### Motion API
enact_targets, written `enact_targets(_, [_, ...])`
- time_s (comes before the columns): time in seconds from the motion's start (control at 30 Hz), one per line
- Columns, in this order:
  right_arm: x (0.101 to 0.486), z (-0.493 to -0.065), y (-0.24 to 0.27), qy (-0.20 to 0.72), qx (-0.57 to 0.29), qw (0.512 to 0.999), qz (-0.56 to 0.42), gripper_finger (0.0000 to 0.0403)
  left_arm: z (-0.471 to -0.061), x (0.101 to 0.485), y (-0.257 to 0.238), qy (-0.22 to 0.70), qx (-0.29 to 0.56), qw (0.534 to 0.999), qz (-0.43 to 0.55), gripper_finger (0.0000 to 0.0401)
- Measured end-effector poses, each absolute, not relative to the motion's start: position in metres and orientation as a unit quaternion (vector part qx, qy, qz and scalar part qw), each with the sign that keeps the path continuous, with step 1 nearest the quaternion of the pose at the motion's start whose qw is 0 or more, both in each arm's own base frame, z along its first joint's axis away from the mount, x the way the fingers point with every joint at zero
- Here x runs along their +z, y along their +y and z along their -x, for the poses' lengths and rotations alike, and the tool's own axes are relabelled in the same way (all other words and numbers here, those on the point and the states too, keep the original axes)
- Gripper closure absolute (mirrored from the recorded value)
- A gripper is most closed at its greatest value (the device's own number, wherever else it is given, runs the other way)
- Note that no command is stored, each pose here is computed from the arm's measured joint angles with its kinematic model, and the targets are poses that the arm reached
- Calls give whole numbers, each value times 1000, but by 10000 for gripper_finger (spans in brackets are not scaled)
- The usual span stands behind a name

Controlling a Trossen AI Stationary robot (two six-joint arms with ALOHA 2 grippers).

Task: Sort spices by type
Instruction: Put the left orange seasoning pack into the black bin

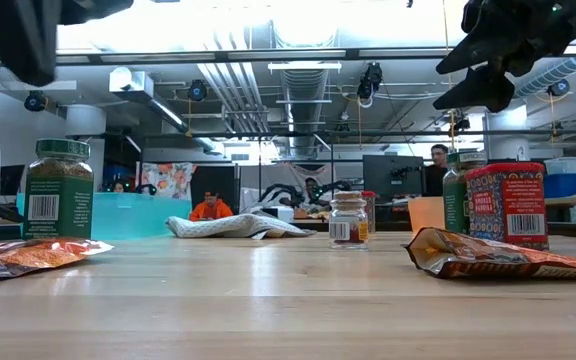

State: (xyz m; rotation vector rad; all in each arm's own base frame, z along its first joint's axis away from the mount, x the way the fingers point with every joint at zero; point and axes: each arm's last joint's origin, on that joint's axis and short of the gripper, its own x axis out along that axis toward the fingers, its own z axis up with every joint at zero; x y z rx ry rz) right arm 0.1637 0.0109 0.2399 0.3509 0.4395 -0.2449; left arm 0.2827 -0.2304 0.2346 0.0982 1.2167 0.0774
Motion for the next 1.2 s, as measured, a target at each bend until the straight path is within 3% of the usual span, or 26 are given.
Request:
enact_targets(0.3, [240, -164, 11, 212, -125, 950, -192, 64, -279, 233, -225, 581, 55, 808, -80, 401])
enact_targets(0.47, [241, -166, 19, 203, -113, 947, -221, 64, -280, 233, -225, 577, 77, 811, -51, 392])
enact_targets(0.73, [263, -177, 45, 164, -90, 970, -153, 64, -273, 230, -222, 605, 74, 790, -75, 324])
enact_targets(0.93, [272, -184, 56, 184, -76, 971, -130, 64, -259, 205, -227, 612, 66, 782, -96, 278])
enact_targets(1.2, [271, -190, 58, 213, -84, 966, -122, 64, -246, 181, -238, 594, 81, 800, -33, 230])
